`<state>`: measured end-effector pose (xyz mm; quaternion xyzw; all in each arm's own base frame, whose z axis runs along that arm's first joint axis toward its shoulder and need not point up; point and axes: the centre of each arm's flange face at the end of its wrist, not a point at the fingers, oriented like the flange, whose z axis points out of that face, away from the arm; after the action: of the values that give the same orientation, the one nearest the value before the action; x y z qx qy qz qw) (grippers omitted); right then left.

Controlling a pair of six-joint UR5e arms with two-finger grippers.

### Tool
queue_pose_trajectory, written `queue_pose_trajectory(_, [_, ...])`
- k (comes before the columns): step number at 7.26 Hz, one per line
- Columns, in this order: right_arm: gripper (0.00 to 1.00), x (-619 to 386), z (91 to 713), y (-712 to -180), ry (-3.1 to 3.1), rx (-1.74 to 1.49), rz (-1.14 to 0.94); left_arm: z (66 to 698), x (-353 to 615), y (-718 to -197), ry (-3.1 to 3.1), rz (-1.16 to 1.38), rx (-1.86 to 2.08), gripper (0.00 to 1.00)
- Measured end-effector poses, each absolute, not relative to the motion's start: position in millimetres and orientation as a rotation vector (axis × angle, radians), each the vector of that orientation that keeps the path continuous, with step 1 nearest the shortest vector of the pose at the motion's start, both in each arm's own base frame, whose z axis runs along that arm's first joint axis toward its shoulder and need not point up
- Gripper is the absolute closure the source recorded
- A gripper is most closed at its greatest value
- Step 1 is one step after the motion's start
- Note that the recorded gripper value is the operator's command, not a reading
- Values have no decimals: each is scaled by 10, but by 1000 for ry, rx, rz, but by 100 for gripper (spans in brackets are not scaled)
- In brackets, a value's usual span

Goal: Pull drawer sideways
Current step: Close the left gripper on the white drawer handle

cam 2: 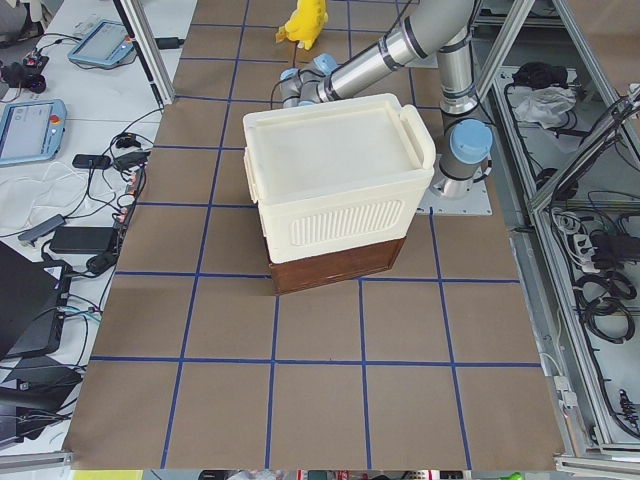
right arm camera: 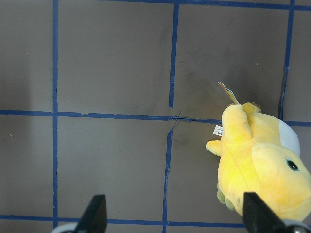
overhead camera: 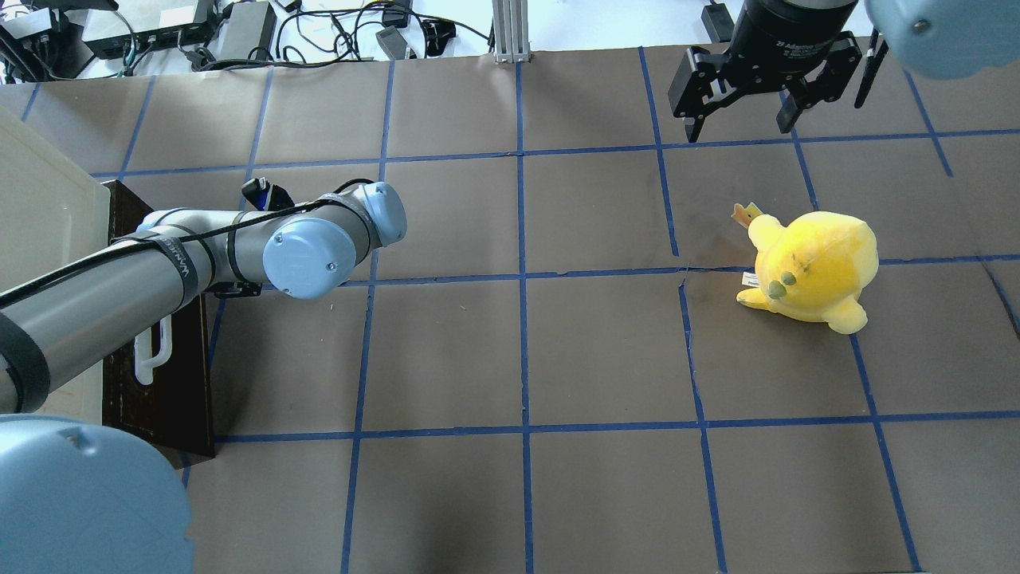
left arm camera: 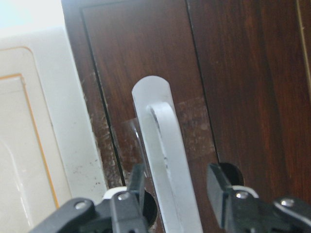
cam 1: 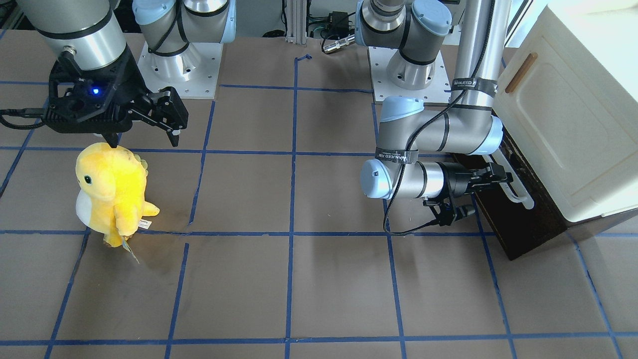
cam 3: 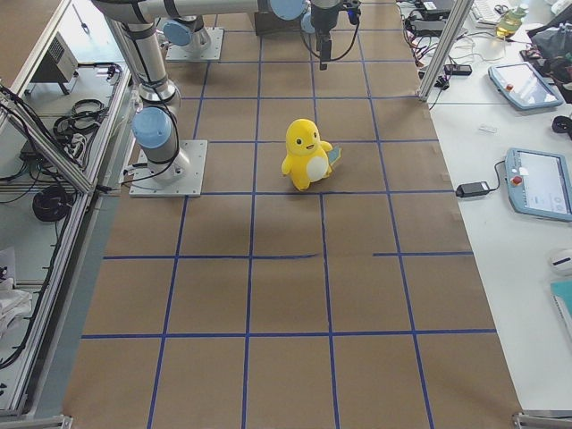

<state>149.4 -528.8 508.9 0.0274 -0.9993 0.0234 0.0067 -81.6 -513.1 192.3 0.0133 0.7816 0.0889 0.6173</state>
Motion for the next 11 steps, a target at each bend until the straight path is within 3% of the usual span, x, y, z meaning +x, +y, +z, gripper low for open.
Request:
queue_pose_trajectory(1, [0,1494,5090,-5288,-3126,86,73,1909,-807,-5115,1799,209,31,49])
queue_pose_trajectory(3, [0,1494,5090,-5288,-3126,86,73,1893,-793,-5103,1799,212,27,58])
queue_pose_trajectory(11, [0,1494,5089,-5288,-3126,86,73,1862,-774,-5076,1798,223,30,58])
